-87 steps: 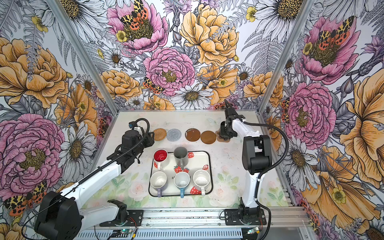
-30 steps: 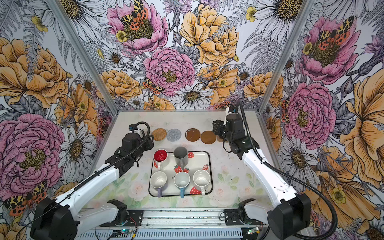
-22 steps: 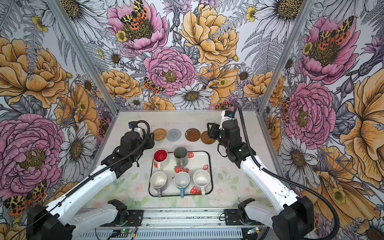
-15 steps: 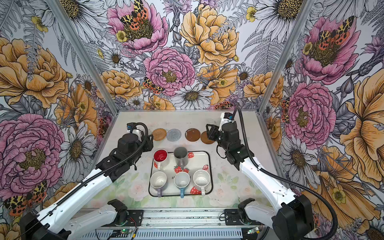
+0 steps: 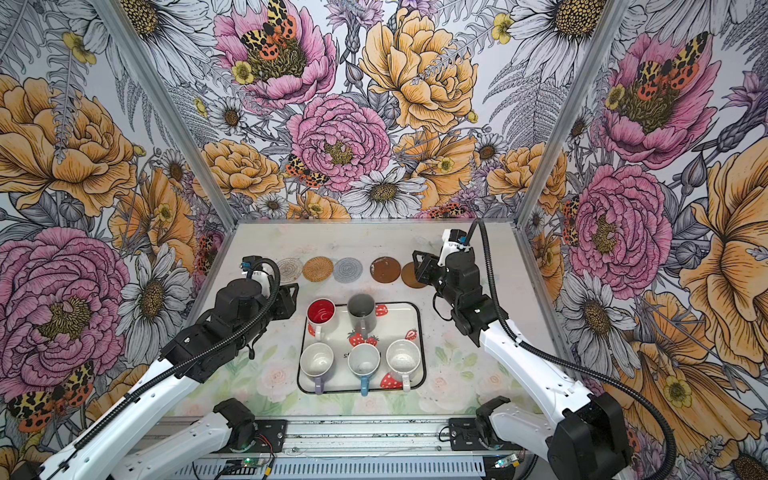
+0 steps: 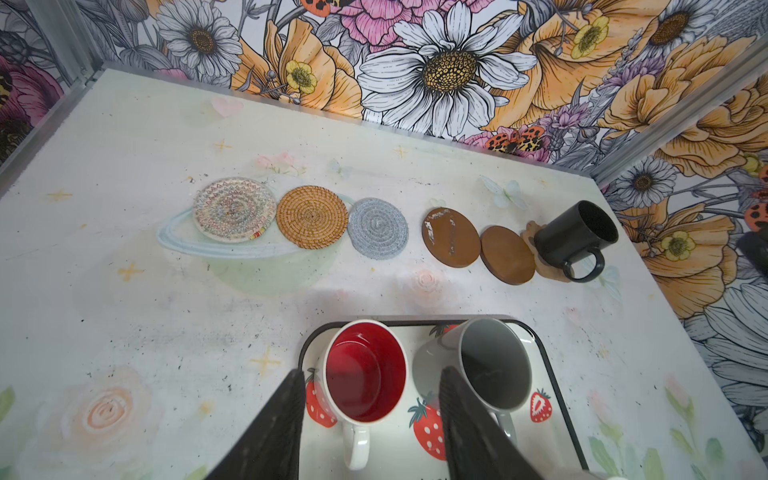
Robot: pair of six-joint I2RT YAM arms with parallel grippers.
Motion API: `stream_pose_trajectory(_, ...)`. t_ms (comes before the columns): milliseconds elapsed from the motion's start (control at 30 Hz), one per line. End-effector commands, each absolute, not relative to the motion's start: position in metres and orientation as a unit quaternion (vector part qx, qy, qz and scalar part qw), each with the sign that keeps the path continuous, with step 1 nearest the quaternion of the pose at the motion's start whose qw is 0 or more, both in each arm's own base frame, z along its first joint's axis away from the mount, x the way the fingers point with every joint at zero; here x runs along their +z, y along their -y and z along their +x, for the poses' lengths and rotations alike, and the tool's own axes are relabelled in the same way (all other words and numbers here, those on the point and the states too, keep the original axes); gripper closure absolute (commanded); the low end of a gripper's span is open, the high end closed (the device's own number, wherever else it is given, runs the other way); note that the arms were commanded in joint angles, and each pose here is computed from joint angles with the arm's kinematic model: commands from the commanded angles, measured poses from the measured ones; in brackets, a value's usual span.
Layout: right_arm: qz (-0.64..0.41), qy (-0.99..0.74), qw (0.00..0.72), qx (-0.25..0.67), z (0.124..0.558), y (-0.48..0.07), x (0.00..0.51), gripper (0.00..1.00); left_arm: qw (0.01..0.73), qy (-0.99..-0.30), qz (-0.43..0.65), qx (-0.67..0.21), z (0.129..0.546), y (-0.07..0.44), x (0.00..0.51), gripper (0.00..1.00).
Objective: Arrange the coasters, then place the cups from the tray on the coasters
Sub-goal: 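Lower the left gripper over the red-lined white mug while the right gripper holds back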
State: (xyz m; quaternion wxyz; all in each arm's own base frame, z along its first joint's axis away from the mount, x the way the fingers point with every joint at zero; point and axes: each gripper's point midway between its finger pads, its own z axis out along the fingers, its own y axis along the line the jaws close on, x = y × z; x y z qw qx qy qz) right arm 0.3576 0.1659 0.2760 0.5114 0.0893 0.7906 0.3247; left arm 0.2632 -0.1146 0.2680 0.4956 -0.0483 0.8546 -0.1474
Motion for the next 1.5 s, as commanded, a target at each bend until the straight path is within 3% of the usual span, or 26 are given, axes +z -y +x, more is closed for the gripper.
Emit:
stream_pose_trajectory(0,0.083,-0.782,0.517,0.339,0.36,-0.172,0.28,0.65,0.482,-0.861,-0.041,-0.159,0.248,0.115,0.27,0.46)
stream_pose_trajectory(1067,0.078,-0.805,0.496,0.317,0.38,-0.179,0.251,0.61,0.293,-0.951,0.029,-0.092,0.218,0.139,0.141,0.47)
stream_pose_trajectory(1467,0.071,-0.811,0.481,0.326,0.387,-0.189,0.244,0.6,0.275,-0.958,0.023,-0.082,0.228,0.148,0.122,0.43)
